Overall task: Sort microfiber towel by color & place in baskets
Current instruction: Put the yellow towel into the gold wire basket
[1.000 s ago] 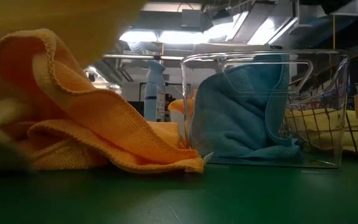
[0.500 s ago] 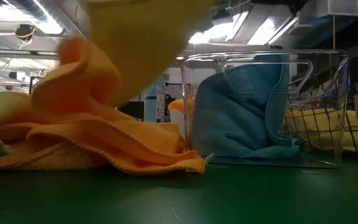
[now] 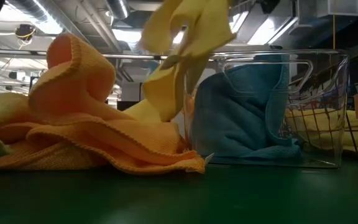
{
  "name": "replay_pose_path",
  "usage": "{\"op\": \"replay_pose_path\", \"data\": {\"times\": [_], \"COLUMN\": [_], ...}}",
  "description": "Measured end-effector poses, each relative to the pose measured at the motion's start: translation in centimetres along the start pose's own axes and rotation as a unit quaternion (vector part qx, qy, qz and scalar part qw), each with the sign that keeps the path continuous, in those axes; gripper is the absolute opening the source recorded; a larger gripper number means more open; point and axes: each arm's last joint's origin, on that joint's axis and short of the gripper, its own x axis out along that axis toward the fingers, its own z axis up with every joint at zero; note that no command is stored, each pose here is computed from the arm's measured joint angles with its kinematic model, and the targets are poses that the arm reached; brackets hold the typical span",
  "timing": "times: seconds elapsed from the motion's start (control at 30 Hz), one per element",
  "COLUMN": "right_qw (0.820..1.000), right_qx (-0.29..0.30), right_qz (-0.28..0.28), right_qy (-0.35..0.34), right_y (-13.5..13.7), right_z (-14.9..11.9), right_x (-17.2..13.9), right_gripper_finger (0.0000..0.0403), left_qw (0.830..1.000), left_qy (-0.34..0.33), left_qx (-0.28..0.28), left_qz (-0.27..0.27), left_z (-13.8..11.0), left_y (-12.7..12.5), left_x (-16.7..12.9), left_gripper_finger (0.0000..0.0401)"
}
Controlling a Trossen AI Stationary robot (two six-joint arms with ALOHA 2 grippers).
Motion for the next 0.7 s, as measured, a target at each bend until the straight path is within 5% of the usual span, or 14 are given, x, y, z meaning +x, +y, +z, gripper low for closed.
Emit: {"op": "replay_pose_path", "data": {"times": [0.27, 0.7], "right_qw": [0.994, 0.97], "right_qx": [-0.012, -0.02], "right_qz": [0.103, 0.238], "right_qy": [-0.02, 0.053], "right_y": [0.2, 0.9], "right_z": [0.5, -0.8], "right_x": [0.1, -0.2], "right_gripper_finger": [0.0176, 0.0176], "left_qw": [1.0, 1.0], "left_qy": [-0.007, -0.006], "left_qx": [0.01, 0.013], "left_qz": [0.0, -0.025], "left_z": [0.1, 0.1], "left_y": [0.0, -0.2], "left_x": [0.0, 0.0], "left_gripper_finger": [0.0, 0.0]}}
